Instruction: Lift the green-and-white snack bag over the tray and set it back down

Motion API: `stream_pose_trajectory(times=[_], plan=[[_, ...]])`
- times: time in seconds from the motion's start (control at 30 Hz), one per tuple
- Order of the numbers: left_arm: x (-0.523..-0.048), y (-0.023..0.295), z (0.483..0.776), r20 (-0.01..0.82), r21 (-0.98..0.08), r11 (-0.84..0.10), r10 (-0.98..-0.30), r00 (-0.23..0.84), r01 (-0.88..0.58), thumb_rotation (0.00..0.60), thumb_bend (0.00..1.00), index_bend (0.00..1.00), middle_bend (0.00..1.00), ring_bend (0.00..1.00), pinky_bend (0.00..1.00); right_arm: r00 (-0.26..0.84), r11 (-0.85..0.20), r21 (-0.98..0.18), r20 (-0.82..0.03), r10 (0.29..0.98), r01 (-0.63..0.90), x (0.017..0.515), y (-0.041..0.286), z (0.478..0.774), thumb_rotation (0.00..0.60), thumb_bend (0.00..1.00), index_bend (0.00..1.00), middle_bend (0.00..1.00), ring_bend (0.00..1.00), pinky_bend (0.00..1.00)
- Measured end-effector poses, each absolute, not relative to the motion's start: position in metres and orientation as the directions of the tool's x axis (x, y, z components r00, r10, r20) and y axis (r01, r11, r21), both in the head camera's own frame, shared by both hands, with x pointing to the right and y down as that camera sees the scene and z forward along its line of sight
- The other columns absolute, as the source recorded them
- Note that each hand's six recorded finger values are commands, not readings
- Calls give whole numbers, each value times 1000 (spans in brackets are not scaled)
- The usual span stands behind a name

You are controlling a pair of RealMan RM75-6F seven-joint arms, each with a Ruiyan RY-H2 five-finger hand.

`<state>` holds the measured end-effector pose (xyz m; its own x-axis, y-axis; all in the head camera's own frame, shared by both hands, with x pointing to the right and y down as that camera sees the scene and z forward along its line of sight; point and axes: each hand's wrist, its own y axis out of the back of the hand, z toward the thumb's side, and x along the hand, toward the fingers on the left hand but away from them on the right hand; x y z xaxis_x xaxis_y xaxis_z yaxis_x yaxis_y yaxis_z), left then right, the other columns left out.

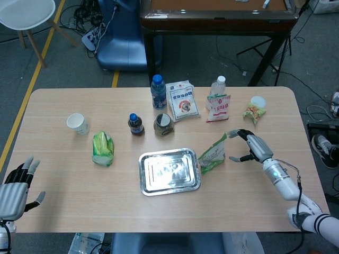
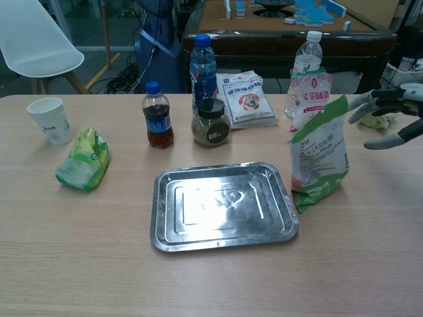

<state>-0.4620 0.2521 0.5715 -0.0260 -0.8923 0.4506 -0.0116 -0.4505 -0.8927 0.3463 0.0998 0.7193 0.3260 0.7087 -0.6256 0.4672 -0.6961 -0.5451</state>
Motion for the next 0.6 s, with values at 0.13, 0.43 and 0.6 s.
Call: stream_pose_trajectory(times=[0.13, 0.43, 0.6], plan=[[-461, 251, 570, 449, -894, -449, -893, -24, -10, 600, 256, 49, 0, 80, 120, 354, -711, -522, -627, 694, 471, 334, 100, 732, 600, 0, 218, 279, 124, 92], [-462, 252, 569, 455, -890, -455, -890, -31, -7, 600, 256, 49, 0, 80, 120, 409, -734, -471, -619, 670, 489, 318, 109, 749, 600, 0, 218, 272, 120, 92], [-459, 252, 570, 460, -888, -460, -888, -21, -5, 600, 256, 49, 0, 81, 120, 446, -755, -451, -616, 649, 475, 313, 121, 755, 600, 0, 219, 272, 119, 92]])
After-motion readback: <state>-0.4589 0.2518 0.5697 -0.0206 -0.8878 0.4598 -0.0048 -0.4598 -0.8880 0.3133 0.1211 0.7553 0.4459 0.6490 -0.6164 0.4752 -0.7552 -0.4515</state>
